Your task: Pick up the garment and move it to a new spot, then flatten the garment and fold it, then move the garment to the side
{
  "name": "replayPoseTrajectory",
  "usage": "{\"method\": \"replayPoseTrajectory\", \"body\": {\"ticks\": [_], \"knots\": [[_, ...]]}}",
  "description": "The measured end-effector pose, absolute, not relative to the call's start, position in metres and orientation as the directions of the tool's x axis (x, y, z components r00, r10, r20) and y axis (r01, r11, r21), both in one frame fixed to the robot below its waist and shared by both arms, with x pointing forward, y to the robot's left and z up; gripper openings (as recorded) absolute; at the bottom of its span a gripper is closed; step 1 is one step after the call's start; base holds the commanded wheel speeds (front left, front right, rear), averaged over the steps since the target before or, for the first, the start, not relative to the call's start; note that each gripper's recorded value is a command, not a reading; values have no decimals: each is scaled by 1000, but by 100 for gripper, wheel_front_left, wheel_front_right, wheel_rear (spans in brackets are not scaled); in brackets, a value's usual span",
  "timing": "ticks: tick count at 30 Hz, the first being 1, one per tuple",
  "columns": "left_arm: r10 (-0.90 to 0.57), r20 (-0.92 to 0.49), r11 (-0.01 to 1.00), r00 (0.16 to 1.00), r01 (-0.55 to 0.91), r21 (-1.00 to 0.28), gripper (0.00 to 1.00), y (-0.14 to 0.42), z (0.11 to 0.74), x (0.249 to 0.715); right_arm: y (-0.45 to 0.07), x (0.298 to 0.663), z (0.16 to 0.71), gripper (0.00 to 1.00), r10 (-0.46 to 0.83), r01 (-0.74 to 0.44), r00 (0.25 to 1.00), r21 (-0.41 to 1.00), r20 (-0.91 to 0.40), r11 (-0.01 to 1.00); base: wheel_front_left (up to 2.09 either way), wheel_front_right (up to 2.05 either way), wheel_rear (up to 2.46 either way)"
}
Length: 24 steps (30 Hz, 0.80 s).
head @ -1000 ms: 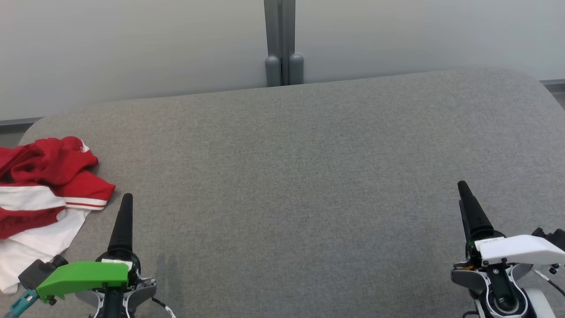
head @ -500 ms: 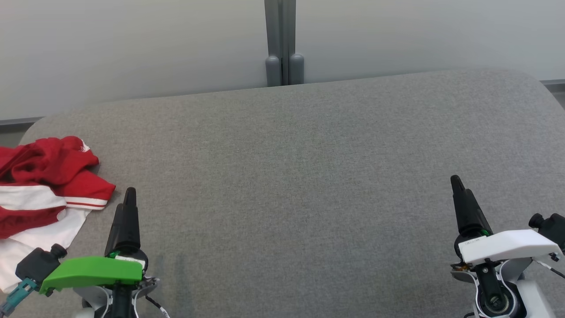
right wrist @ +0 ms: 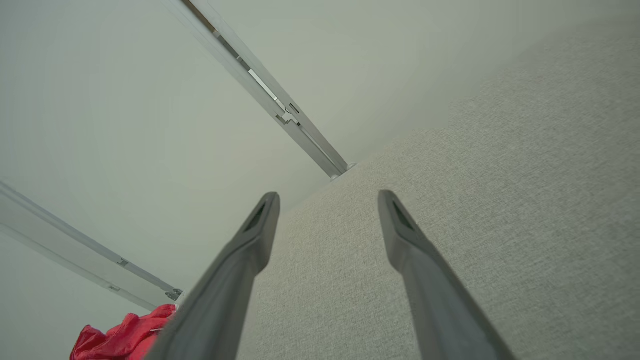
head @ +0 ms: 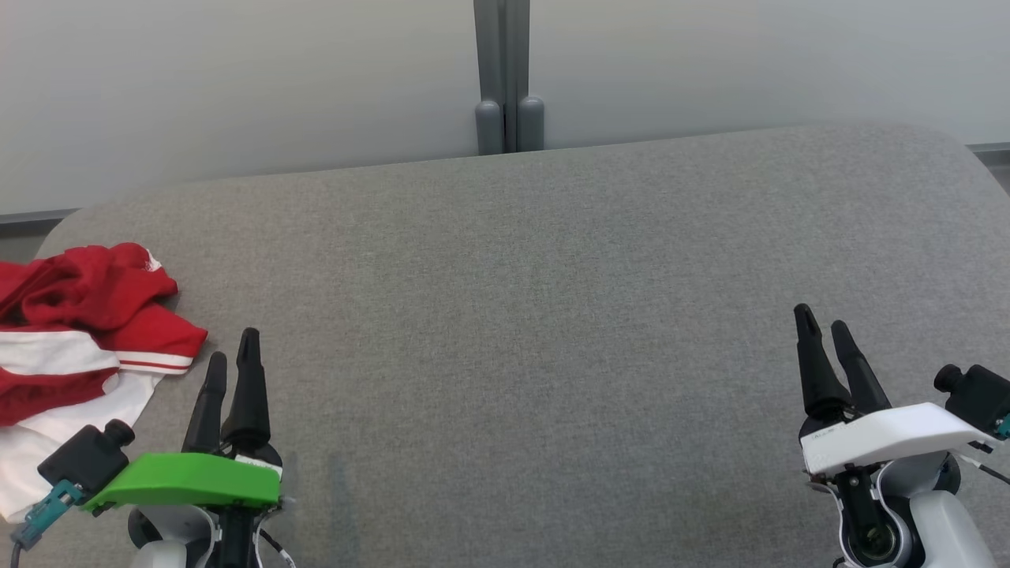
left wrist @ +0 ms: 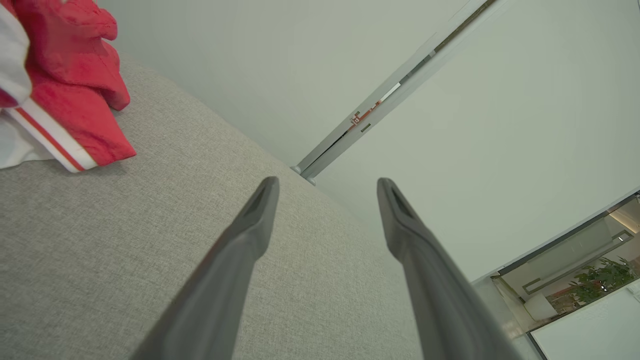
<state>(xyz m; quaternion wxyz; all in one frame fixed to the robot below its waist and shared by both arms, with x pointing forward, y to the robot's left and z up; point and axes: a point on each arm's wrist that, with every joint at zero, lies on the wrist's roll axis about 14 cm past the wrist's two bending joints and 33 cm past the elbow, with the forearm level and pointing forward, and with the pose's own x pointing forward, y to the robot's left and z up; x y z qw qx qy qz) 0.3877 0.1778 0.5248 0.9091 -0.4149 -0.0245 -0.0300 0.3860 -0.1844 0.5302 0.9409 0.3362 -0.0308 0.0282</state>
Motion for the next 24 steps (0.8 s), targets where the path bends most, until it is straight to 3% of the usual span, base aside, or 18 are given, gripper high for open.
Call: {"method": "replayPoseTrajectory", "body": {"ticks": [24], "knots": [[-77,71,837,995,103,-537,100,169,518,386,-172,384,533,100,81,-108,993,394,85,912,0,0,0]]}}
